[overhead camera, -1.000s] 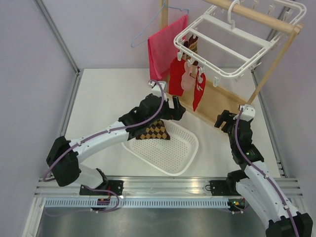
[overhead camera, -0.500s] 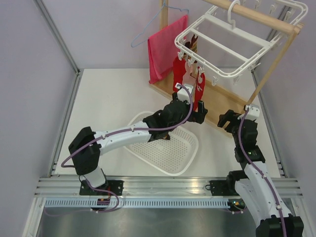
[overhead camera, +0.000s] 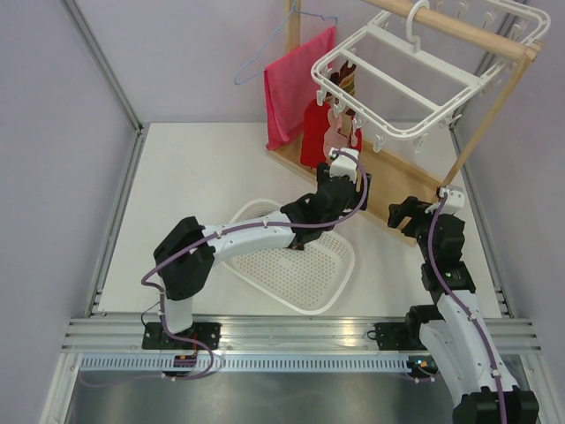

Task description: Remove the socks clipped to the hanger

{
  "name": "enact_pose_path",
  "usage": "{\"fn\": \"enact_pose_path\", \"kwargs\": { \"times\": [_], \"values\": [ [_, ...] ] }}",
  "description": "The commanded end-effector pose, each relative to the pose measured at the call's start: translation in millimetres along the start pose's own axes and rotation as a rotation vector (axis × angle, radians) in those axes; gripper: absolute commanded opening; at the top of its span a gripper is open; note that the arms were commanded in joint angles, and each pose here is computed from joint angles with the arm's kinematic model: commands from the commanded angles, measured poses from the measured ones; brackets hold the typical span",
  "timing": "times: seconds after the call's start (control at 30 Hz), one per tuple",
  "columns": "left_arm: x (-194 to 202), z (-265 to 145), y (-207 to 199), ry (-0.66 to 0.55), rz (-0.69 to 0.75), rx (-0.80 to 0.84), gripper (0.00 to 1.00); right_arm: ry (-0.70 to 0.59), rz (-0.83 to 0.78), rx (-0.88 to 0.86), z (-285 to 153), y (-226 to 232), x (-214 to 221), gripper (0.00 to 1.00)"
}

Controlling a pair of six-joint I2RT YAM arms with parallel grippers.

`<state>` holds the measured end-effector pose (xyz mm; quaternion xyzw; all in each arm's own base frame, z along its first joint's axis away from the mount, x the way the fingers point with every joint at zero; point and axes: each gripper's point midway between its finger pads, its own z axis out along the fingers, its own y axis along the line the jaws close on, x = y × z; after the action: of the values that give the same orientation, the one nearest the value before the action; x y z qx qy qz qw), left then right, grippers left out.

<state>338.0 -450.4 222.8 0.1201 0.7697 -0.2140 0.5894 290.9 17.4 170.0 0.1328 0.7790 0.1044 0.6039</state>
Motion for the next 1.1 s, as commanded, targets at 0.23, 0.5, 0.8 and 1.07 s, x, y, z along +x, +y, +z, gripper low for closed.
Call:
{"fn": "enact_pose_path", "kwargs": {
  "times": [0.23,0.5,0.8,1.07],
  "values": [
    [-19.4,6.7,1.3,-0.081,0.051,-0.078,0.03,-0.060,-0.011,-0.064,-2.8,14.9,-24.8,0.88],
    [-25.1,-23.3,-9.2,-0.107,0.074,-0.025,0.02,-0.046,-0.040,-0.056,-5.4,13.2,-25.5,0.85],
    [-38.9,-67.4,-4.5,-0.134,0.047,-0.002,0.02,-0.094,-0.087,-0.192,-27.2,46.6,-59.0,0.84],
    [-38.3,-82.4,9.4,-0.124,0.010,-0.024,0.02,-0.112,-0.077,-0.354,-41.8,95.1,-86.9,0.86]
  ]
}}
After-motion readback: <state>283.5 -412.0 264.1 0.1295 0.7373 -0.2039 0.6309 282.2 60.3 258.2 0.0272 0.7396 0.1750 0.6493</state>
